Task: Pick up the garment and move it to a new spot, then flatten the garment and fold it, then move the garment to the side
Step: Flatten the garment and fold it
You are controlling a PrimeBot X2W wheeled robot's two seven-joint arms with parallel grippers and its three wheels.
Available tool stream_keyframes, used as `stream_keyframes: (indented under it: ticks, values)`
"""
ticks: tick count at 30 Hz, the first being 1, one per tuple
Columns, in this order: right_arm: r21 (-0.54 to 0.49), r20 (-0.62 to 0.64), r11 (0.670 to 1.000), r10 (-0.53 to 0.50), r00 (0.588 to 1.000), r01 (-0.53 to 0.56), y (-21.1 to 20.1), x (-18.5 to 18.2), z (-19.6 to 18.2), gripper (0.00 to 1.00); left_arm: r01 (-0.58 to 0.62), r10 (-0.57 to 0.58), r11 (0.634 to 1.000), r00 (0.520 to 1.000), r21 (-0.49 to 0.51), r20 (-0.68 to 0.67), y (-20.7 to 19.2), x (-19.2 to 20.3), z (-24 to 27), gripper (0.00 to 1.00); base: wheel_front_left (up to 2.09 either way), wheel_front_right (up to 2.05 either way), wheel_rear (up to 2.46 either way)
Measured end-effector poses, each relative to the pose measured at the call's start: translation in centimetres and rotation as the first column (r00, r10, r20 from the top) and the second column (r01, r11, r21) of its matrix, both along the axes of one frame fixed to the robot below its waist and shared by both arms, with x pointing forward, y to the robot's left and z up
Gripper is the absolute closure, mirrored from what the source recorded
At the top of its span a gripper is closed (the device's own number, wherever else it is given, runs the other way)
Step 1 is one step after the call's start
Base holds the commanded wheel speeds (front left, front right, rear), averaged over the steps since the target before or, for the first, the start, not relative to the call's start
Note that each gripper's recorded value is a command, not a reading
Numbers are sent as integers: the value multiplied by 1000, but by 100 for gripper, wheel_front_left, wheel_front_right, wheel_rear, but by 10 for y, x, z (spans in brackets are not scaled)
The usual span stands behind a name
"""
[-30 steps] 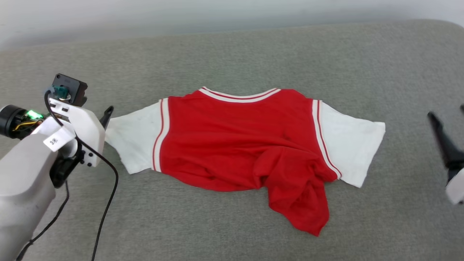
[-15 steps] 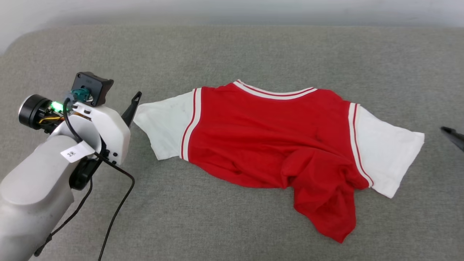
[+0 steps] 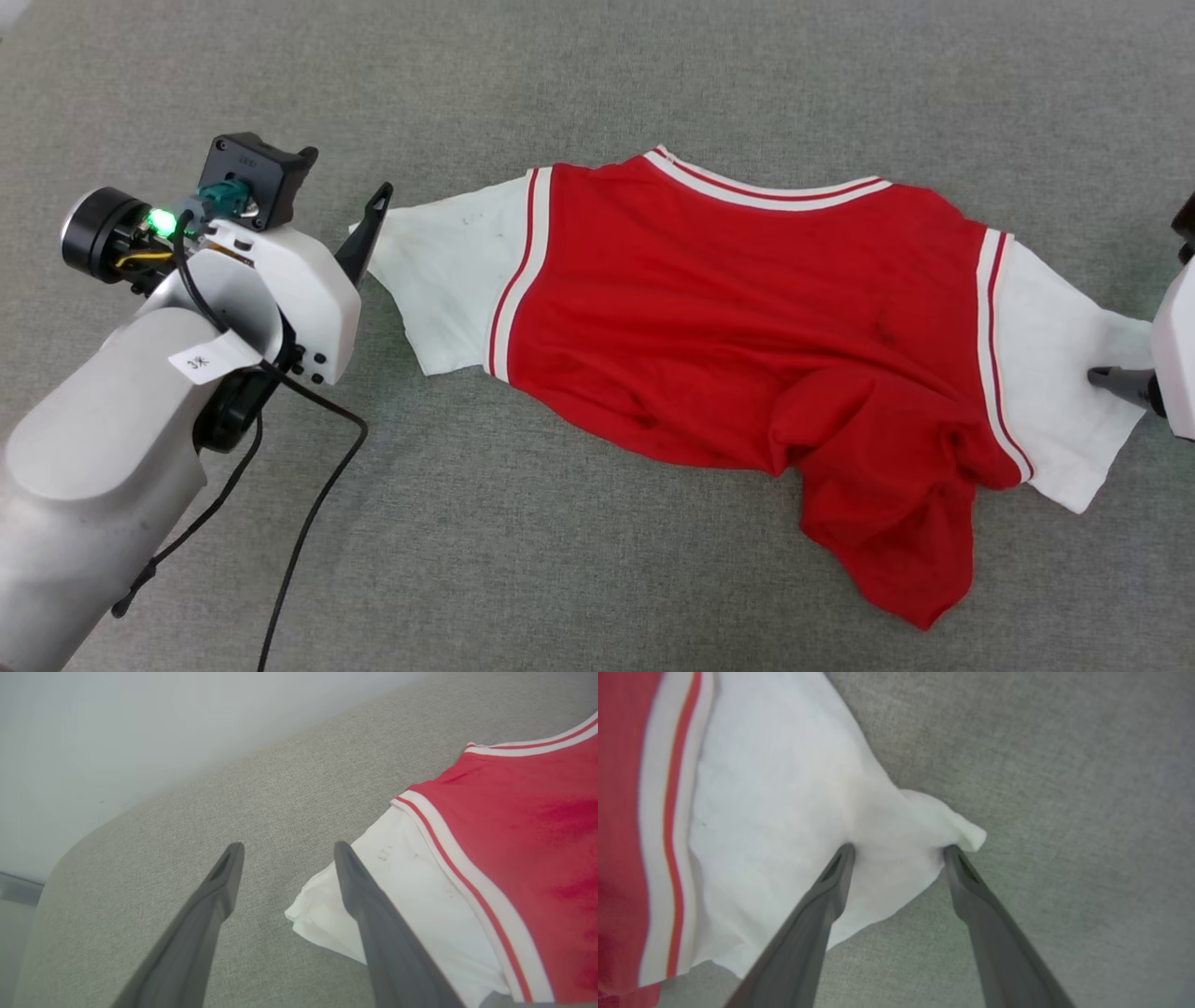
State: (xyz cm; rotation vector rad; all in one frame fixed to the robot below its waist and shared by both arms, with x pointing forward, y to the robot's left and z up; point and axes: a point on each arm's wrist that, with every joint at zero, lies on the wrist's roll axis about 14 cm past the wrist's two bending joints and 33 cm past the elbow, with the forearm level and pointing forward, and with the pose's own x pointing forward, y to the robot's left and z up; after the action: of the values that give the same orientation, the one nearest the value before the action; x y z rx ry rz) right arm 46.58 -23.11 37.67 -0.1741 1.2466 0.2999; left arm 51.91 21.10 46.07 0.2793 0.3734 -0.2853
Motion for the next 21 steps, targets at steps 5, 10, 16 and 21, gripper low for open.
stream_keyframes:
  ticks: [5, 10, 16, 21]
  values:
    - [-5, -28, 1000, 7, 1000, -7, -1, -6, -20, 0, -7, 7, 1000, 1000, -2, -23, 2, 4, -11, 0, 0, 0, 0]
    - [23, 83, 1000, 1, 997, -3, -2, 3, -12, 100, -7, 6, 1000, 1000, -6, -29, 2, 6, -13, 0, 0, 0, 0]
    - [74, 307, 997, 13, 952, -37, 2, 24, 39, 100, -6, 6, 1000, 1000, 7, -14, 7, 9, 7, 0, 0, 0, 0]
    - [83, 443, 994, 28, 896, -72, -1, 26, 83, 100, 42, -41, 999, 997, 13, -70, -2, 9, 21, 0, 0, 0, 0]
